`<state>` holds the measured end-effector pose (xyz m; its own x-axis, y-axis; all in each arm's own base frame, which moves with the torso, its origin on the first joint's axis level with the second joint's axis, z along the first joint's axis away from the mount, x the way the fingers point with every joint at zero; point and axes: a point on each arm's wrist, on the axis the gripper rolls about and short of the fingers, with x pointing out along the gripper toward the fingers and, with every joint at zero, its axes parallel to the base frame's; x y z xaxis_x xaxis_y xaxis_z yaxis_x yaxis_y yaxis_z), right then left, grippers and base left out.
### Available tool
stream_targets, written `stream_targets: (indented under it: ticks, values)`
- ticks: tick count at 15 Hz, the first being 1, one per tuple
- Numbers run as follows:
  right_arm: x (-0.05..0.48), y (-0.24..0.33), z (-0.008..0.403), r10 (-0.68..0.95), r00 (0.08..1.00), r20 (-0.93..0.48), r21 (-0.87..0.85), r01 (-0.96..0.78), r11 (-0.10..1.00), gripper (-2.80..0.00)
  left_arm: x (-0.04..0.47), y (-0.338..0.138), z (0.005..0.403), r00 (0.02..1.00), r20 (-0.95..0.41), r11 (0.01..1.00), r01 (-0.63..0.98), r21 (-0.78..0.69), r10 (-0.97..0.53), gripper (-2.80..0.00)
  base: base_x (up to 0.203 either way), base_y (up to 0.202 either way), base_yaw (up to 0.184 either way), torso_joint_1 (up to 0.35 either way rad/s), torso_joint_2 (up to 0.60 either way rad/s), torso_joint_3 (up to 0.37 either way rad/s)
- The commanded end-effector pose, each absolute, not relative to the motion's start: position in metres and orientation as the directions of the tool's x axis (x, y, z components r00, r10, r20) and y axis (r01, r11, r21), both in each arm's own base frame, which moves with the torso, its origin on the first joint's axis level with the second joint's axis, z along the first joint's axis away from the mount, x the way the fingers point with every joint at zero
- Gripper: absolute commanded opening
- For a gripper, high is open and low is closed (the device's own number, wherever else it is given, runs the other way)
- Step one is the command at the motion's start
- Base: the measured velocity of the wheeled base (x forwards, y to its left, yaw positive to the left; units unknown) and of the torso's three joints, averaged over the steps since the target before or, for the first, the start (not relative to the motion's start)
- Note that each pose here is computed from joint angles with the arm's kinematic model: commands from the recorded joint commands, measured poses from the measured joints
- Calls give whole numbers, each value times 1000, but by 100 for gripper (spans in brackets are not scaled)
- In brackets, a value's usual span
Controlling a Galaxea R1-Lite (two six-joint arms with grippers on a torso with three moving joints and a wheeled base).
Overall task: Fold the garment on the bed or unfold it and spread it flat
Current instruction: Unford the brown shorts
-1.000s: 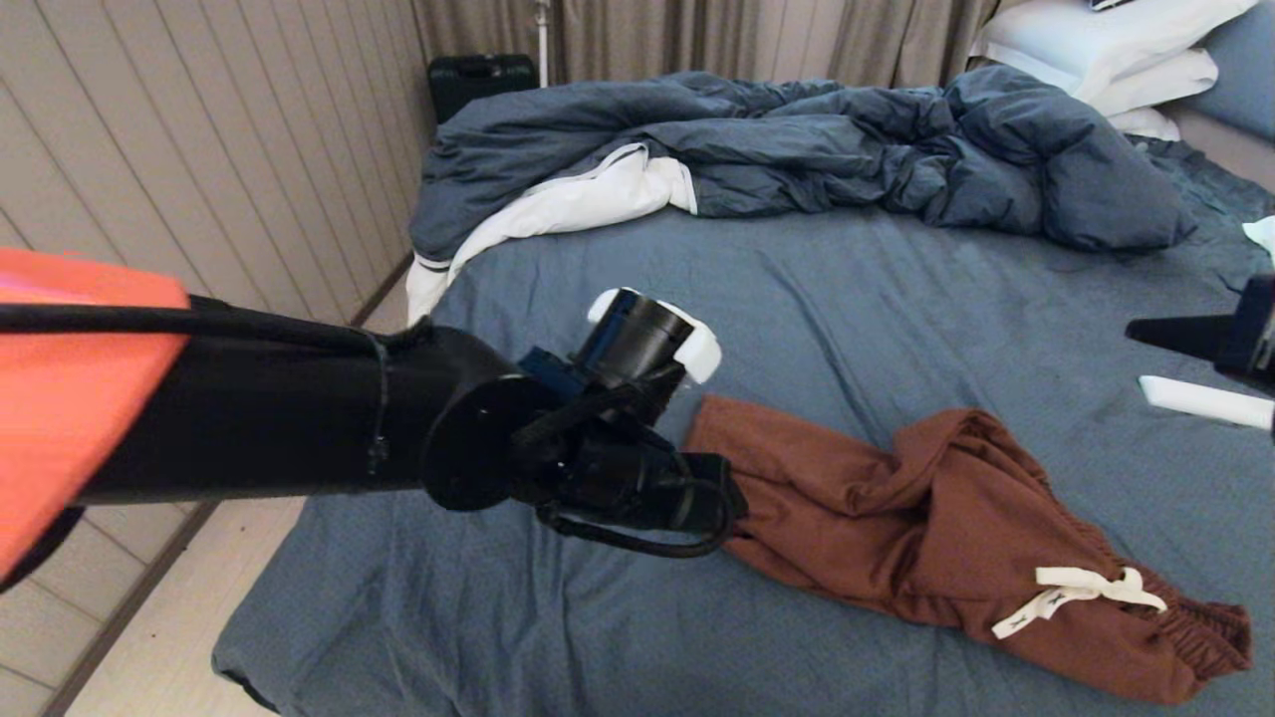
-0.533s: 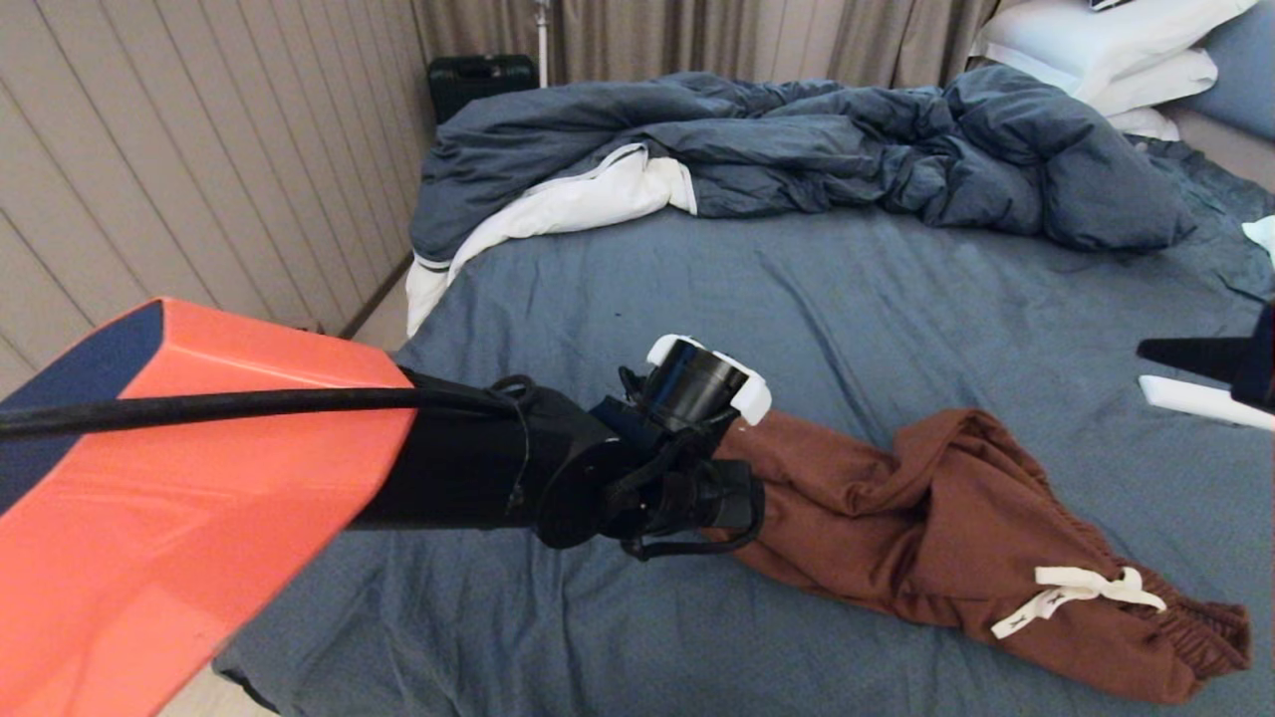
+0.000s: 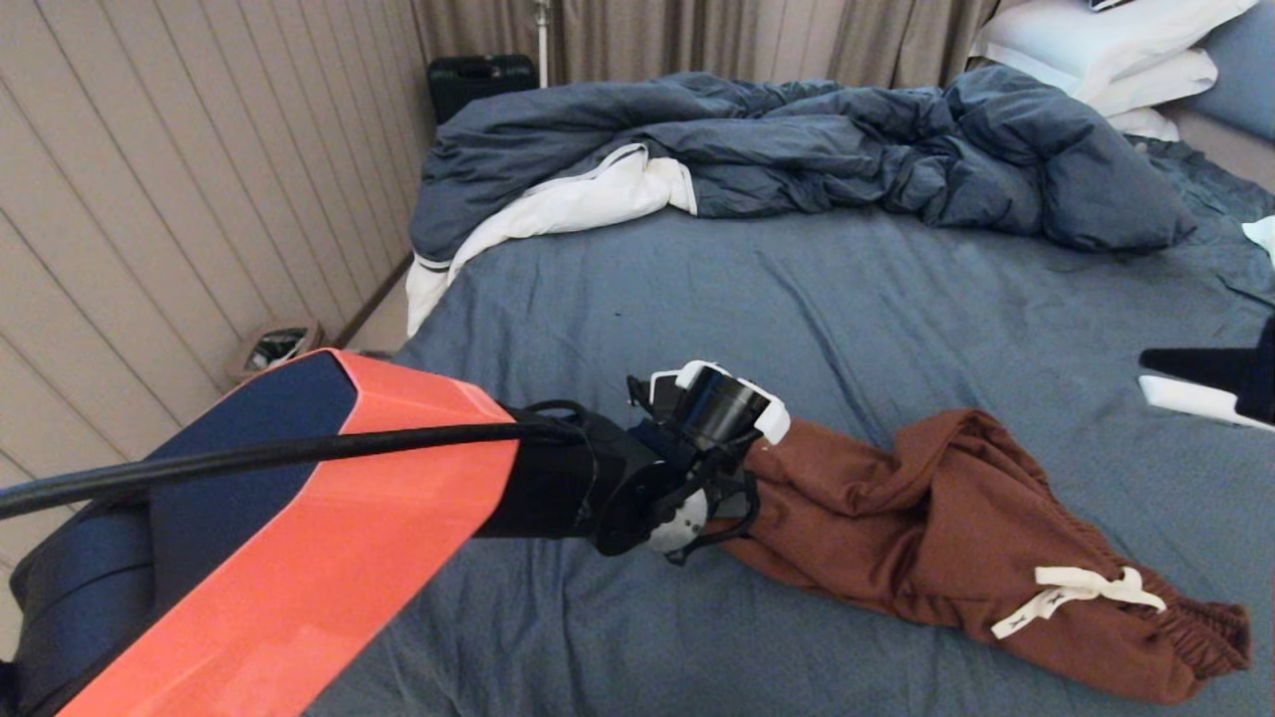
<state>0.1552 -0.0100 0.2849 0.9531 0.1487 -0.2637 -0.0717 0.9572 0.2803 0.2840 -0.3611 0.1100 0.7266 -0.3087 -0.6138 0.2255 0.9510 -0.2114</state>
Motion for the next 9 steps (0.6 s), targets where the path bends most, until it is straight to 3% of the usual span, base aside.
stream_targets:
  ticks: [1, 3, 4, 9]
  values:
    - [156, -10, 283, 151, 951, -271, 283, -71, 957, -280, 288, -366, 96, 720, -628, 955, 218, -201, -296, 0, 0, 0, 0, 0, 0, 0]
    - [157, -11, 282, 148, 950, -275, 282, -67, 957, -280, 283, -370, 89, 706, -644, 955, 231, -185, -295, 0, 0, 0, 0, 0, 0, 0]
    - [159, -11, 282, 148, 951, -273, 281, -68, 957, -280, 281, -372, 89, 705, -643, 954, 237, -185, -300, -280, 0, 0, 0, 0, 0, 0]
    - [160, -11, 275, 150, 946, -289, 269, -70, 961, -280, 282, -376, 103, 724, -610, 946, 241, -216, -323, -280, 0, 0, 0, 0, 0, 0]
